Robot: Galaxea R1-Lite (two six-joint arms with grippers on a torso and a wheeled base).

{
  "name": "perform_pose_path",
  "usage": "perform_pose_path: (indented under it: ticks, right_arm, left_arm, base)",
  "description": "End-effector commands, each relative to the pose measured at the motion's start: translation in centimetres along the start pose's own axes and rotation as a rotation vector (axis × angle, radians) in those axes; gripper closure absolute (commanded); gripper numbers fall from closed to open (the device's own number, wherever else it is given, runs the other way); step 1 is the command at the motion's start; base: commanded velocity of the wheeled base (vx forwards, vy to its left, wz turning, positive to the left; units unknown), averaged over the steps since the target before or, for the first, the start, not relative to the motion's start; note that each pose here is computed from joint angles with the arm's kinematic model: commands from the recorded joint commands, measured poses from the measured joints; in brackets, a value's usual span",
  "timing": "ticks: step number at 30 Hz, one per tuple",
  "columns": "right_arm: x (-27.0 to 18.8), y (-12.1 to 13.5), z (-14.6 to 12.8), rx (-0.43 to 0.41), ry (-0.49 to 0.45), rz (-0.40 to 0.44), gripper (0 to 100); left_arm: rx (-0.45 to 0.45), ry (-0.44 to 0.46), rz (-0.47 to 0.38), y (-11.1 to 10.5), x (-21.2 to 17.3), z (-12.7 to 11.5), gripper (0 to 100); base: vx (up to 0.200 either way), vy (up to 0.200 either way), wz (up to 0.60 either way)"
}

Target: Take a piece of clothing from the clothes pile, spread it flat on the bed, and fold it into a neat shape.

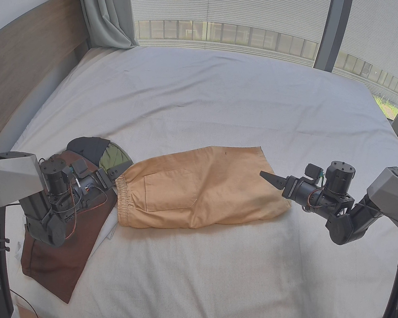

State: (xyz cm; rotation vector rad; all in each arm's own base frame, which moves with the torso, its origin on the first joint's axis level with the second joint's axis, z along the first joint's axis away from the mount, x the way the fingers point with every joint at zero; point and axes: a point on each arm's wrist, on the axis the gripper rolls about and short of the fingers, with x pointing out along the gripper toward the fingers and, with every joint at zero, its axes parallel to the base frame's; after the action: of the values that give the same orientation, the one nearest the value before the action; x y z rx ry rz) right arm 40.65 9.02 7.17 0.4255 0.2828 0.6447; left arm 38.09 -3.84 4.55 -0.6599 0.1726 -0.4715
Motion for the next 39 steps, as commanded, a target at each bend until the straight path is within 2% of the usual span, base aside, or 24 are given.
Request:
perform_pose_path:
  ticks: [1, 8, 13, 16, 25, 32, 39]
  right_arm:
    - [-1.6, 1.1, -0.5, 0.000, -0.008, -0.004, 0]
    - [-3.9, 1.9, -1.8, 0.004, -0.005, -0.006, 0]
    - [-4.9, 1.9, -2.8, -0.003, -0.021, -0.009, 0]
    - [-5.0, 1.9, -3.0, 0.002, -0.015, -0.022, 0]
    - [-4.6, 2.1, -4.1, 0.014, 0.018, -0.018, 0]
    - [-4.1, 1.2, -5.6, 0.033, 0.054, -0.036, 0]
    - [-3.7, 0.9, -6.6, 0.044, 0.080, -0.041, 0]
  left_arm:
    - [0.011, -0.002, -0.035, -1.1, -0.6, 0.9, 0]
    - [0.015, 0.005, -0.050, -1.5, -0.9, 1.1, 0]
    - [0.029, 0.023, -0.095, -3.0, -2.2, 1.9, 0]
    - [0.041, 0.032, -0.092, -3.4, -2.8, 1.8, 0]
    - [0.234, 0.093, -0.094, -3.3, -3.7, 0.3, 0]
    - [0.322, 0.115, -0.092, -3.2, -3.9, -0.5, 0]
    - [0.354, 0.108, -0.084, -3.1, -3.9, -0.4, 0]
  base:
    - [0.000, 0.000, 0.00]
    - [0.000, 0.000, 0.00]
    - [0.000, 0.000, 0.00]
    - [0.000, 0.000, 0.00]
    - [0.000, 0.000, 0.00]
    - [0.000, 0.000, 0.00]
    - [0.000, 0.000, 0.00]
